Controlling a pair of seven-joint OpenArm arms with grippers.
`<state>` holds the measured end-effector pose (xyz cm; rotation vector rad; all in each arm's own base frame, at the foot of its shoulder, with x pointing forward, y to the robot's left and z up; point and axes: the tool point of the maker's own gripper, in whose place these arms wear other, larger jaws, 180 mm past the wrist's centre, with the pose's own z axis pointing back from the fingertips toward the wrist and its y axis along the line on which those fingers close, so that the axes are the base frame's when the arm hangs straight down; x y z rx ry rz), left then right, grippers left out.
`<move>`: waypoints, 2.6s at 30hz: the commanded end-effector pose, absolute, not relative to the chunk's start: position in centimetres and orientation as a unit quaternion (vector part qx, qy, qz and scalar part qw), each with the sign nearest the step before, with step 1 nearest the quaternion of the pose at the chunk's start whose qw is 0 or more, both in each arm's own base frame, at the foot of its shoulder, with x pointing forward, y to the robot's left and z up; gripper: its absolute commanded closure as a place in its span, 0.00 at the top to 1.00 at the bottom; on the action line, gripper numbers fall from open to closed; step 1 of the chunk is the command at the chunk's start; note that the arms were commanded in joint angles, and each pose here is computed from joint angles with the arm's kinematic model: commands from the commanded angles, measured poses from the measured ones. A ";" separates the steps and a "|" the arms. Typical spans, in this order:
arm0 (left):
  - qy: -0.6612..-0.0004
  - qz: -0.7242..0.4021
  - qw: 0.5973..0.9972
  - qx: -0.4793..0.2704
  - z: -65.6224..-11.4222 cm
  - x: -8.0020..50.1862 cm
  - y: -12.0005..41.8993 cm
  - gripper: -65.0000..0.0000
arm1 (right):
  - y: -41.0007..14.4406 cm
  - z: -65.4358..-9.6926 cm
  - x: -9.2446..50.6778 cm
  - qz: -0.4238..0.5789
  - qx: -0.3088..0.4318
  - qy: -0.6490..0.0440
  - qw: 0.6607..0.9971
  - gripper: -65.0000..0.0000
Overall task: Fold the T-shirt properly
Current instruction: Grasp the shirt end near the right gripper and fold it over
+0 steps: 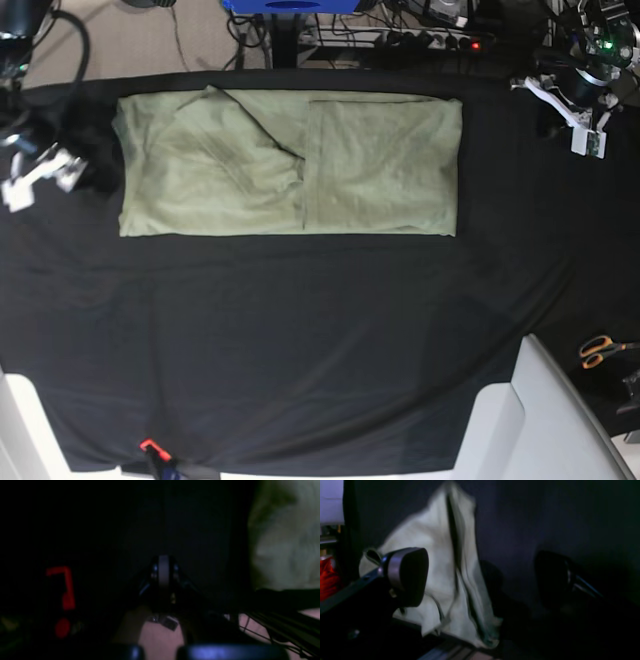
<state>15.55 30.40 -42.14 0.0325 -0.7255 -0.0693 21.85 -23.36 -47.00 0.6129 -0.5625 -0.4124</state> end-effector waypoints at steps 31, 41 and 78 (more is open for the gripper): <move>-0.352 -0.037 0.935 0.010 -42.4 15.0 30.7 0.00 | -13.1 -49.5 21.6 -0.112 0.380 -0.193 0.897 0.47; -0.352 -0.037 0.935 0.010 -42.4 15.0 30.7 0.00 | -14.4 -50.0 22.9 -0.131 0.375 -0.197 0.896 0.04; -0.352 -0.039 0.935 0.011 -42.4 15.0 30.8 0.00 | -12.9 -42.2 25.1 -0.207 0.196 -0.179 0.942 0.01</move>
